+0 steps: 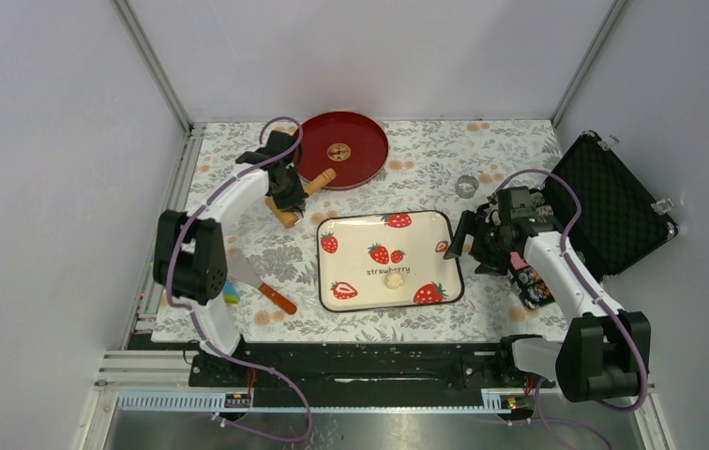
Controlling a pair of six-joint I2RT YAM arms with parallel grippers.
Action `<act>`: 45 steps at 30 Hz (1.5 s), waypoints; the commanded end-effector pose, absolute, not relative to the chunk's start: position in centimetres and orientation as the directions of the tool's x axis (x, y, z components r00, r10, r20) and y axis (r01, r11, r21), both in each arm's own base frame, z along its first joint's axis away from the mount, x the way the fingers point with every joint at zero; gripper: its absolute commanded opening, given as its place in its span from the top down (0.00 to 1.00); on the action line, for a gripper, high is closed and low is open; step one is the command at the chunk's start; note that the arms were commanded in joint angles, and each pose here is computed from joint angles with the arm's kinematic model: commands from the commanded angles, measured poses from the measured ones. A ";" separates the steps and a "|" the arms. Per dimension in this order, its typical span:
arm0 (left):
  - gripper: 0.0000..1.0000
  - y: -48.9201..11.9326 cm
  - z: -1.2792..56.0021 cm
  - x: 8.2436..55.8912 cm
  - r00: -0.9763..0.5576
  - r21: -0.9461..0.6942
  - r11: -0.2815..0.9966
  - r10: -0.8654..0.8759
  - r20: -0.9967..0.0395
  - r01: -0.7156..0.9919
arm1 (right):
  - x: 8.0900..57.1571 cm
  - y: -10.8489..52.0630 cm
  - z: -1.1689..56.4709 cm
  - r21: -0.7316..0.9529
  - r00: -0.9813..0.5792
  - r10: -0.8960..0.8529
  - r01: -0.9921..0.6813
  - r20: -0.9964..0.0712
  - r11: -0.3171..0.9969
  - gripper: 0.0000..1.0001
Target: Roll out the dumpling wrappers from the dough
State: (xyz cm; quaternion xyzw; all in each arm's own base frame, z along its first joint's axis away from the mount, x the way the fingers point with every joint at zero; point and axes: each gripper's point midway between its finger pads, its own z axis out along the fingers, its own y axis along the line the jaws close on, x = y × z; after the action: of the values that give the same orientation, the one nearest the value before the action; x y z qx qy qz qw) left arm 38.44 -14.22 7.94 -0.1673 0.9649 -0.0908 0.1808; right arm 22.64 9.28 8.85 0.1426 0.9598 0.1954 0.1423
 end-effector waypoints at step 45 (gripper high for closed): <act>1.00 -23.5 13.2 13.8 -0.954 -0.613 0.759 0.034 -0.298 0.219 | 19.2 27.1 18.6 0.867 -0.984 0.054 -0.126 -0.173 0.482 0.07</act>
State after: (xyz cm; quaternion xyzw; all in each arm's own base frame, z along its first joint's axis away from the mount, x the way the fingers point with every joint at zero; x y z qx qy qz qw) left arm 13.46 -21.34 11.25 0.0508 0.9449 -0.2993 0.1222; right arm 20.03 24.41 17.22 -0.0021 0.8805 0.4591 0.1180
